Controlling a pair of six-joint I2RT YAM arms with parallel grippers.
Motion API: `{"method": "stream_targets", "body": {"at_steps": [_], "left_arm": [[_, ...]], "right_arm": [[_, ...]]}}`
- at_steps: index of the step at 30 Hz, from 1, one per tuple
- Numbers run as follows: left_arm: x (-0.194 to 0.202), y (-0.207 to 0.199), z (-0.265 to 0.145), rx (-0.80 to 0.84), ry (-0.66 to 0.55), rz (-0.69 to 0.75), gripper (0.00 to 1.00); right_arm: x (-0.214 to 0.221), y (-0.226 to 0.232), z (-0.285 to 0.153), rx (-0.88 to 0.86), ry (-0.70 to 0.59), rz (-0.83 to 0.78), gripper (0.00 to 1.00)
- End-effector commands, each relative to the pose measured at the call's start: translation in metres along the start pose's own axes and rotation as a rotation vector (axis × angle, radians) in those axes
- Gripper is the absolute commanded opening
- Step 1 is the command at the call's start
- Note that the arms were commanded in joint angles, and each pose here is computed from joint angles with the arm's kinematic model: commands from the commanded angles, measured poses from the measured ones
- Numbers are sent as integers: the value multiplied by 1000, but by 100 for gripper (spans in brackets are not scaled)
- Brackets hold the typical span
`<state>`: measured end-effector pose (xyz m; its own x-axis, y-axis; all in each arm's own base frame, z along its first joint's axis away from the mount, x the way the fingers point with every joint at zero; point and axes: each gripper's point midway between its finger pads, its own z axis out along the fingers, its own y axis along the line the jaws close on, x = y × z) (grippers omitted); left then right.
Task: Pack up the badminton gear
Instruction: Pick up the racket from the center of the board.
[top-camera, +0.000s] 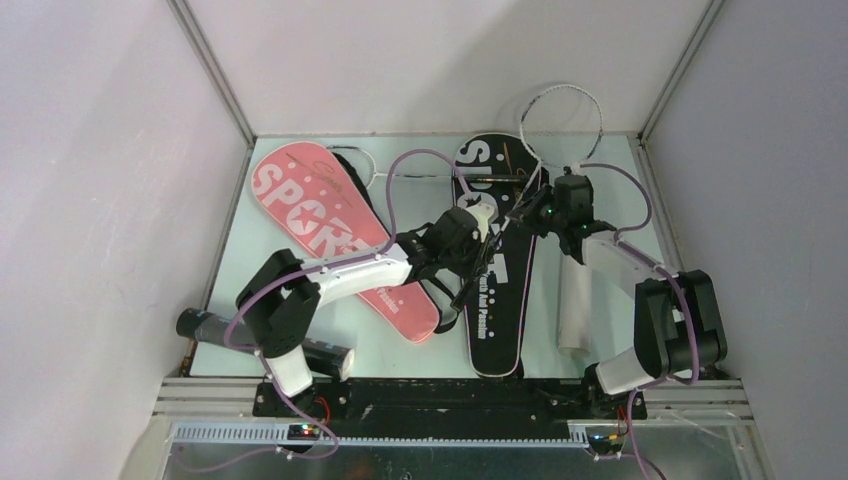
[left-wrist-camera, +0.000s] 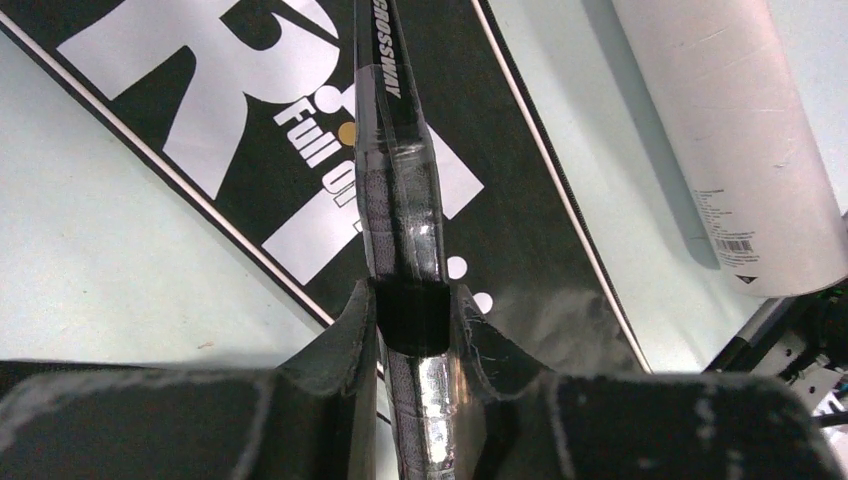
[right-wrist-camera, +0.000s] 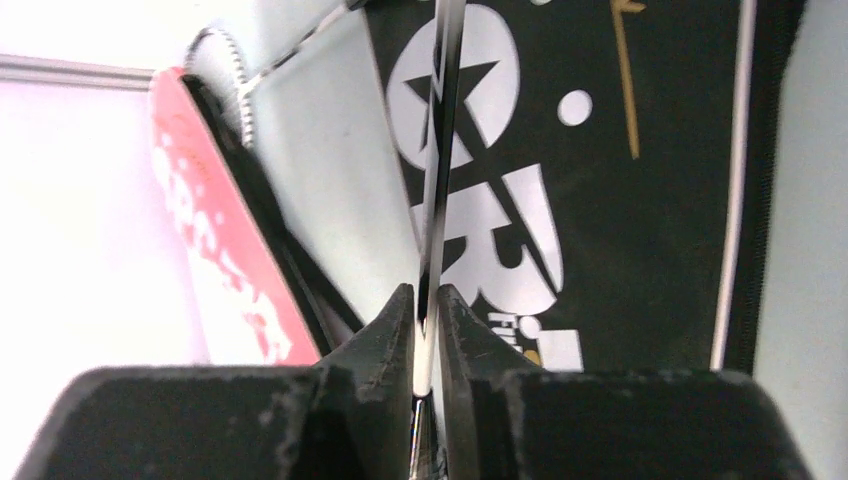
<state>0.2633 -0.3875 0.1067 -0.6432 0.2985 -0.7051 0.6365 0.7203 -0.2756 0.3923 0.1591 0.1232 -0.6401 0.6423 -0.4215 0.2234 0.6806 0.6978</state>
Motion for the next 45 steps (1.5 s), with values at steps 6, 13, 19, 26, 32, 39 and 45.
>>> {"method": "stream_targets", "body": {"at_steps": [6, 13, 19, 26, 32, 39, 45], "left_arm": [[-55, -44, -33, 190, -209, -31, 0], [-63, -55, -46, 261, -287, -36, 0], [-68, -62, -55, 316, -344, -44, 0], [-66, -58, -56, 298, -345, -62, 0], [-70, -52, -59, 263, -378, -127, 0], [-79, -45, -67, 229, -426, -194, 0], [-76, -38, -64, 195, -426, -219, 0]], "right_arm": [[-7, 69, -29, -488, -49, -103, 24], [-2, 73, -28, -543, -17, -112, 27], [7, 71, -23, -581, 59, -49, 33], [5, 62, -24, -597, 33, -18, 5], [-1, 68, -33, -620, 30, 19, 44], [-2, 56, -38, -580, -32, 31, 49], [-5, 45, -41, -534, -77, 80, 54]]}}
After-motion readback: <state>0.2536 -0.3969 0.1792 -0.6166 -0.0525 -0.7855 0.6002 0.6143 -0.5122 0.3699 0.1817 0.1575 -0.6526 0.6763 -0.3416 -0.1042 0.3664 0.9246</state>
